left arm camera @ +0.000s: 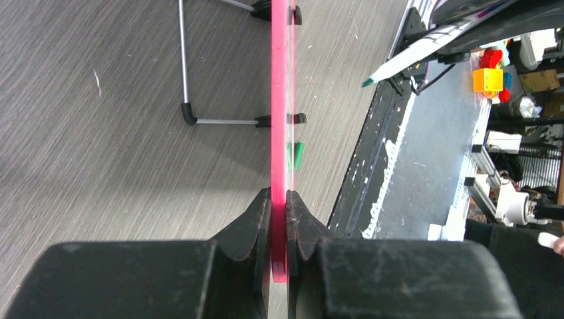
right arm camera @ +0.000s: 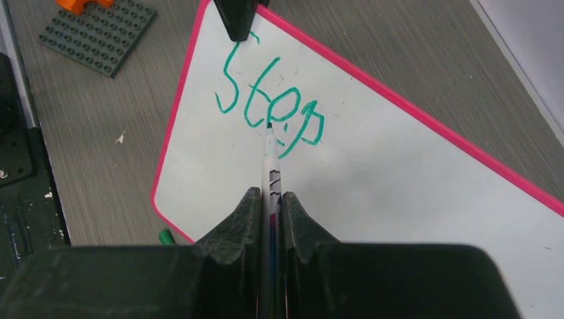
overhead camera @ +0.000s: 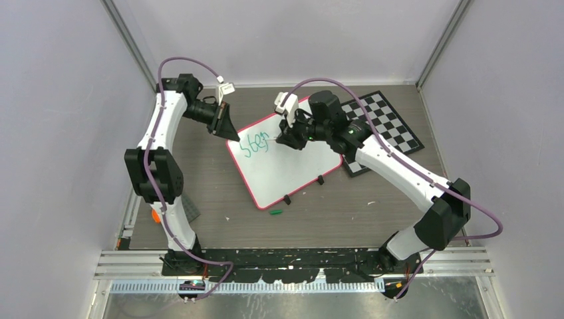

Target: Write a sentence on the whiteboard

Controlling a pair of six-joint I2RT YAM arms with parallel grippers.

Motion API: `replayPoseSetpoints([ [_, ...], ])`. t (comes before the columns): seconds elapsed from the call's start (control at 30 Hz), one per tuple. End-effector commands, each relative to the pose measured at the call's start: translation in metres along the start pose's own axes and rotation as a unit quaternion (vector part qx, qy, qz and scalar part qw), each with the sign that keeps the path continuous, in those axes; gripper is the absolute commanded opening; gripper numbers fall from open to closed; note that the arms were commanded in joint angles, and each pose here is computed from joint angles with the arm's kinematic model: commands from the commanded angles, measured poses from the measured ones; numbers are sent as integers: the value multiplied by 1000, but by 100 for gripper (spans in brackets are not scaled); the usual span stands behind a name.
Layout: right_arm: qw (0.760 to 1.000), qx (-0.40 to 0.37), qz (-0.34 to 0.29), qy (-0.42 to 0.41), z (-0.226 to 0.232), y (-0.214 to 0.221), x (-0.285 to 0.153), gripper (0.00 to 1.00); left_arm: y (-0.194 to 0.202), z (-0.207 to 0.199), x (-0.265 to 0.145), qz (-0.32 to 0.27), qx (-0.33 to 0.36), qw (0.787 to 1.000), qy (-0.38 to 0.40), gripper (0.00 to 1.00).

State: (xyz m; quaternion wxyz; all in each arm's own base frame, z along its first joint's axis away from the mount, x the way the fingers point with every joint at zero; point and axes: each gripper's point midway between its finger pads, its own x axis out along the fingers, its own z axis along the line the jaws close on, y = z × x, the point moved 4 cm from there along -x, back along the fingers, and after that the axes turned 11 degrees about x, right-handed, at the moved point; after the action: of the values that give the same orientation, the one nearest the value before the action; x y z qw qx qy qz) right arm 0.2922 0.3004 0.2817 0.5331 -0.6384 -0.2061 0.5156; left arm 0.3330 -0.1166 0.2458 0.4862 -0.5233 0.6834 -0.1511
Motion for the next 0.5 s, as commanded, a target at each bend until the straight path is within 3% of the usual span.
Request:
replayPoseSetpoints([
  [0.0,999,-6,-51,-7,8,-26,-18,0,0,5,7,34,34,999,10,0],
  [0.3,998,1,-56,6,5,-28,-22,0,-15,21,3,51,58,997,7,0],
  [0.4,998,7,-57,14,1,-28,-23,0,-22,19,1,43,59,997,4,10],
  [0.47,998,16,-59,24,-4,-29,-26,0,-24,16,-1,40,55,998,3,22],
])
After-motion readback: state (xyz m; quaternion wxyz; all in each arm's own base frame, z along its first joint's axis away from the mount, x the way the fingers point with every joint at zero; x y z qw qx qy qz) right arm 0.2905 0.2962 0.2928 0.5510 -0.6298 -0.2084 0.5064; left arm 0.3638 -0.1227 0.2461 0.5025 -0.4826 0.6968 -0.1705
